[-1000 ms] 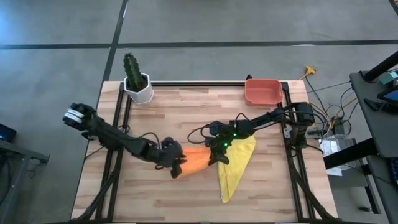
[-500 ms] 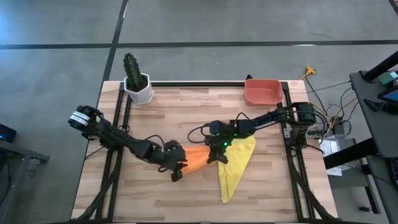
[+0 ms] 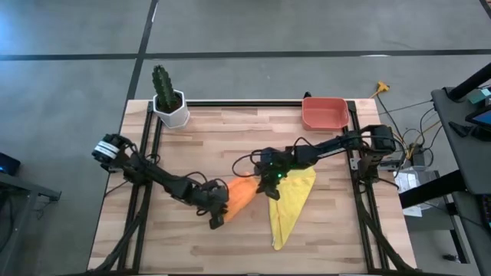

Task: Roll microfiber towels into tight, uniform cylinder then place into a basket
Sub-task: Roll the orange towel

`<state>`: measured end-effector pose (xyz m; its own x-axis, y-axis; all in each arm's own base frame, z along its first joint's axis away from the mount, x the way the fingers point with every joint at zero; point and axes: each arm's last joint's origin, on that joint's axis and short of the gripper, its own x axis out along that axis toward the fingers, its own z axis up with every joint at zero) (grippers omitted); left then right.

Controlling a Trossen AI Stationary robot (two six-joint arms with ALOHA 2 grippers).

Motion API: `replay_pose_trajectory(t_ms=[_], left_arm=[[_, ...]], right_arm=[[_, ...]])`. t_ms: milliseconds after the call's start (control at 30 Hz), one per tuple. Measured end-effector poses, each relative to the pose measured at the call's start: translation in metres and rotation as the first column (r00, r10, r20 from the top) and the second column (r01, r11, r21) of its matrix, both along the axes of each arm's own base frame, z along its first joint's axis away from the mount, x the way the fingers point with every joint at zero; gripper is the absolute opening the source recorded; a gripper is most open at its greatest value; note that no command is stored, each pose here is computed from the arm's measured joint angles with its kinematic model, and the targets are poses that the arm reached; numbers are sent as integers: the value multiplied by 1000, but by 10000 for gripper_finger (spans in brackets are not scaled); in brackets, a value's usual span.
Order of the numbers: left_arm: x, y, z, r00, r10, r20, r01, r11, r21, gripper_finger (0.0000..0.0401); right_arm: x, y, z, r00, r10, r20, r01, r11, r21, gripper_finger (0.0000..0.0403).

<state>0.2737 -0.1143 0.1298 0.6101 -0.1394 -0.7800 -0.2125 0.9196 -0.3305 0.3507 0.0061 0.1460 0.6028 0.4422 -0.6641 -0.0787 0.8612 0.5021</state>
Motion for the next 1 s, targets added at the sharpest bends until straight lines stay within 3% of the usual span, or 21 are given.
replay_pose_trajectory(t_ms=[200, 533, 800, 1000], left_arm=[[-2, -1, 1, 1000, -5, 0, 5, 1000, -1, 86], [1, -4, 5, 1000, -23, -3, 23, 999, -23, 86], [1, -5, 6, 999, -42, -5, 41, 998, -46, 86], [1, -5, 7, 999, -43, -2, 43, 998, -48, 86]], right_arm=[[-3, 0, -5, 999, -9, -52, 7, 1000, -27, 15], [4, -2, 2, 999, -37, 11, 38, 998, -59, 15], [11, -5, 10, 990, -135, 32, 138, 984, -116, 15], [11, -6, 10, 977, -213, 1, 212, 973, -89, 15]])
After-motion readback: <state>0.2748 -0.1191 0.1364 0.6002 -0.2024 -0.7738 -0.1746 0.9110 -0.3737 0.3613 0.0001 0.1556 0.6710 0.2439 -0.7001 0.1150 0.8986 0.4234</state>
